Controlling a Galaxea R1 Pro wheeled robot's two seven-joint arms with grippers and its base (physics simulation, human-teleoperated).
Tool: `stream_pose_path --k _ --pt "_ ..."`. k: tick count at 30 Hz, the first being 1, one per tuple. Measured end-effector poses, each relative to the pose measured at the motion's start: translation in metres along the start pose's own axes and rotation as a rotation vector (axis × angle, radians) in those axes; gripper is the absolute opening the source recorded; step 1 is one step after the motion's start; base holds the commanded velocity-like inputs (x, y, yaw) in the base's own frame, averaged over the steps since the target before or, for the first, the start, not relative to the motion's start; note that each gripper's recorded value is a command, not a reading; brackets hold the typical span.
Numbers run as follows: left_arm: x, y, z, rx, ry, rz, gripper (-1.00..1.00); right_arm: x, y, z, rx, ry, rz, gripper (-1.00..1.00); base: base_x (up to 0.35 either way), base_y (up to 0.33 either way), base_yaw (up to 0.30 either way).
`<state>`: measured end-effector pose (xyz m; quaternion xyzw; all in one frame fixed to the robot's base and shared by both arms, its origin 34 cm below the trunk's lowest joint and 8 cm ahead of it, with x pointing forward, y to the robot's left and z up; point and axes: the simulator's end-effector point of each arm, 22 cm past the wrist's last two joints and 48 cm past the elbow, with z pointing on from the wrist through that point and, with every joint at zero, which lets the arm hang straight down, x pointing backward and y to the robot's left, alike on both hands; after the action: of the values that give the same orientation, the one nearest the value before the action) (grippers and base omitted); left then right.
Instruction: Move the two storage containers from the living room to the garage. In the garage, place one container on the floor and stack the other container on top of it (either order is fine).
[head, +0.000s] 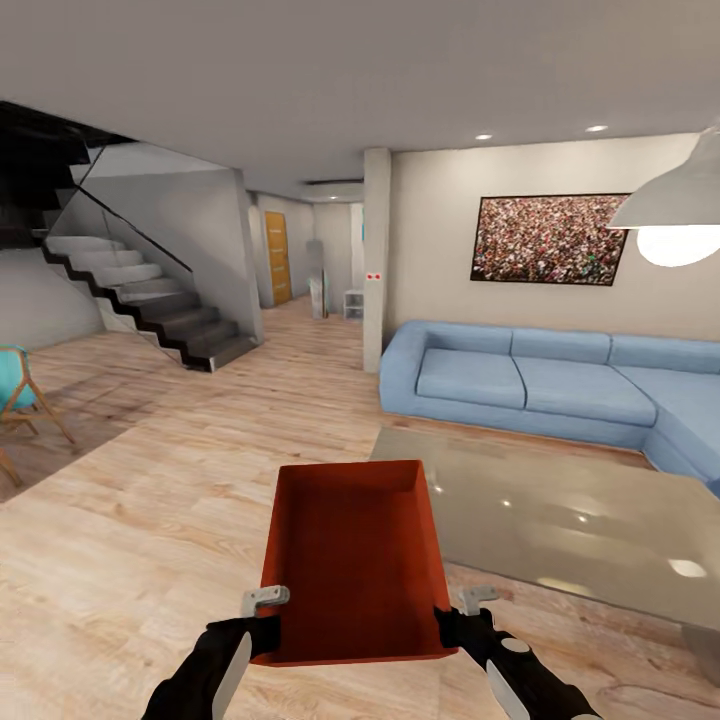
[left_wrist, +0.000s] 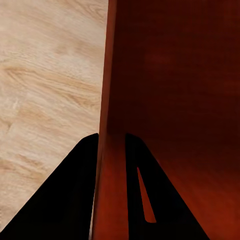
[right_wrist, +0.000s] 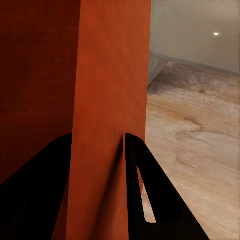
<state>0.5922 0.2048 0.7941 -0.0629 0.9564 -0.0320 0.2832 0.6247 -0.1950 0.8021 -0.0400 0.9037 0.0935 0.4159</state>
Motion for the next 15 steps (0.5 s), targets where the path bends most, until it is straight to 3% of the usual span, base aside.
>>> stream_pose_path --k 15 --pt "-0.0010 -0.0001 -0.0006 0.000 -0.003 0.000 -1.00 -0.0012 0.0001 -0.0004 0.000 -0.003 -0.001 -1.00 0.000 0.000 0.289"
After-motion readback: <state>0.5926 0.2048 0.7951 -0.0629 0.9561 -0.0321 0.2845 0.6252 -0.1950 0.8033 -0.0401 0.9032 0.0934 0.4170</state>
